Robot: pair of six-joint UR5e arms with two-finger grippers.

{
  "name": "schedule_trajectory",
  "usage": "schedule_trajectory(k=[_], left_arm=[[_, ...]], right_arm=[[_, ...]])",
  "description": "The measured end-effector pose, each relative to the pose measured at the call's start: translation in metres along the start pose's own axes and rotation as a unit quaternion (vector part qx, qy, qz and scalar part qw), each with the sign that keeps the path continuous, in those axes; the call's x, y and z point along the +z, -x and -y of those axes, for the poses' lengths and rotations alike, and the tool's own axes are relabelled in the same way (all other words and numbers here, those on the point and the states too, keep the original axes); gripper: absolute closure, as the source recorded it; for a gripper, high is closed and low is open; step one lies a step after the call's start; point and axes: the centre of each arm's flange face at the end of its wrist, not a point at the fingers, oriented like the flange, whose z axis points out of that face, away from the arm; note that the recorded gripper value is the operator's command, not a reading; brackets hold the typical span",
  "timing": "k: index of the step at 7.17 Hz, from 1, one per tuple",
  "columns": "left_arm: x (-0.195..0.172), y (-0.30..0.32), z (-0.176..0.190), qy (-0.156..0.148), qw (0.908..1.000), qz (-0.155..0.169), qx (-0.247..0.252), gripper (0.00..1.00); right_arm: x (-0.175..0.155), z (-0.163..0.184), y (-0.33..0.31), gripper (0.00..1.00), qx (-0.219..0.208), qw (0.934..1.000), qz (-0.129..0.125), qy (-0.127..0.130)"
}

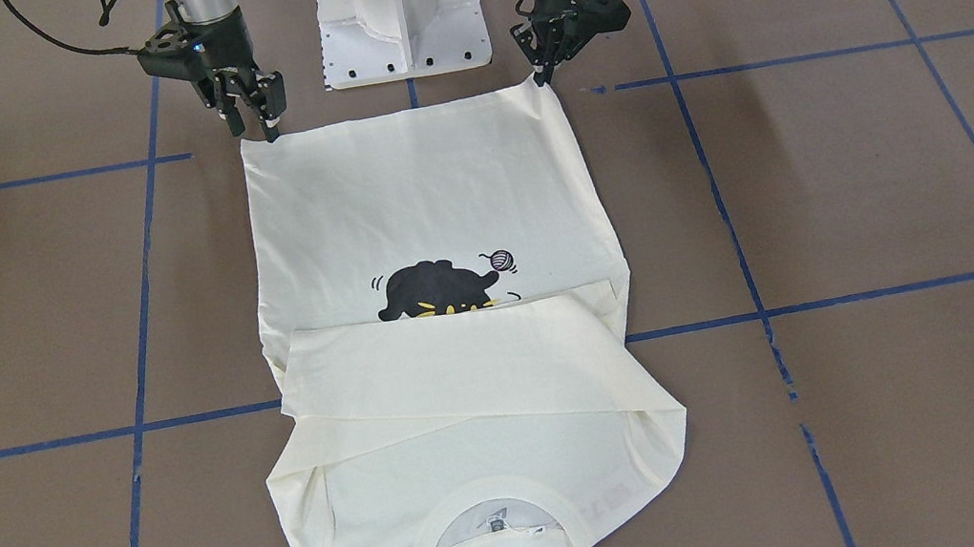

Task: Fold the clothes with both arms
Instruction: 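Grasp the hem corners with both grippers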

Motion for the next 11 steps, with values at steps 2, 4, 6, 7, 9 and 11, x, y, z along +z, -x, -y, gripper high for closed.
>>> schedule_trajectory(k=[2, 4, 6, 7, 9, 11], left_arm=[[0.001, 0.001, 0.000, 0.000, 1.0000, 0.001, -0.001, 1.00], [0.001, 0.001, 0.000, 0.001, 1.0000, 0.001, -0.001, 1.00], [0.001, 0.002, 0.000, 0.001, 1.0000, 0.001, -0.001, 1.00], [0.001, 0.002, 0.000, 0.001, 1.0000, 0.001, -0.001, 1.00], [0.001, 0.002, 0.000, 0.001, 1.0000, 0.001, -0.001, 1.00], [-0.001, 0.000, 0.000, 0.001, 1.0000, -0.001, -0.002, 1.00]], right_arm=[[0.008, -0.001, -0.018, 0.40, -0.014, 0.9997, -0.017, -0.006], [0.019, -0.005, -0.028, 0.50, -0.025, 0.9993, -0.024, -0.017], [0.023, -0.012, -0.032, 0.87, -0.029, 0.9991, -0.026, -0.019], [0.022, -0.015, -0.031, 1.00, -0.029, 0.9991, -0.024, -0.017], [0.021, -0.018, -0.028, 1.00, -0.029, 0.9992, -0.021, -0.015], [0.021, -0.017, -0.028, 1.00, -0.030, 0.9992, -0.018, -0.019]])
